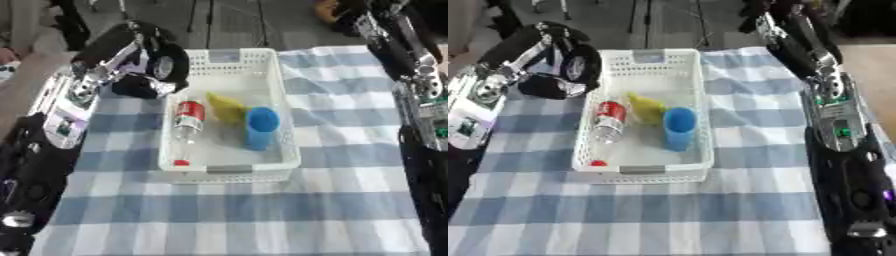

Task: Pick up objects on the table and place them in the box.

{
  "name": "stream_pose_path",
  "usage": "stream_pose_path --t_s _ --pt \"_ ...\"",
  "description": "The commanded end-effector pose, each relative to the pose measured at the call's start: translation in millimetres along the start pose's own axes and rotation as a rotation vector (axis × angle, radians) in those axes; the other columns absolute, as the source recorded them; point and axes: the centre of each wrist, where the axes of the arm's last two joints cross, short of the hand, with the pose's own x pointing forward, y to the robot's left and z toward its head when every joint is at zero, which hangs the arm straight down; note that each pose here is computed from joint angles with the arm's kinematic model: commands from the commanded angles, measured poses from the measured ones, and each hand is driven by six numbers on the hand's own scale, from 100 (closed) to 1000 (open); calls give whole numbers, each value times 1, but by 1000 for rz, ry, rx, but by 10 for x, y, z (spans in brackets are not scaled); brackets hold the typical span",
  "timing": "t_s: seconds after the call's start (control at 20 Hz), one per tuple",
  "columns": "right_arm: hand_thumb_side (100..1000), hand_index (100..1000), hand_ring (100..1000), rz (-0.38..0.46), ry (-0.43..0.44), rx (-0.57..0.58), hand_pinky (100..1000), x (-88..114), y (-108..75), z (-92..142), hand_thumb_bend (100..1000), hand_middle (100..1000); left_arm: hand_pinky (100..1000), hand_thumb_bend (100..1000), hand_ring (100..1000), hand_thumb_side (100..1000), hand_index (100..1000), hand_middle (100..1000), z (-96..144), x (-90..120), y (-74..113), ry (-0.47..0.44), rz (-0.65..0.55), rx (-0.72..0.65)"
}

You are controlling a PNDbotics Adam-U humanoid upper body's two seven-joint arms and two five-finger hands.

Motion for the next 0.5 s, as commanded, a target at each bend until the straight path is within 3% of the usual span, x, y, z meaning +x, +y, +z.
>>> stream_pose_path --t_s 0.05,0.15,0.2,0.25,0.35,0.5 --pt "697 775 573 6 -40 3 619 86 -23 -95 100 609 427 583 596 583 839 612 -132 29 -117 -30 -23 11" --pt "697 774 573 3 -41 4 619 89 -14 -99 100 608 456 588 617 609 849 642 -161 24 -221 -42 -54 -20" --pt "697 775 573 3 -42 4 619 90 -12 -101 100 608 534 633 685 675 871 715 -166 18 -257 -47 -71 -32" --pt "699 774 572 4 -42 6 619 91 -12 -103 100 608 617 736 768 760 892 787 -167 17 -302 -55 -101 -63" --pt "703 774 572 4 -40 7 618 86 -13 -100 100 608 712 815 847 816 912 854 -154 4 -348 -60 -157 -88" --pt "702 774 572 4 -40 7 618 84 -12 -99 100 608 727 902 869 820 915 873 -127 -25 -387 -52 -205 -72"
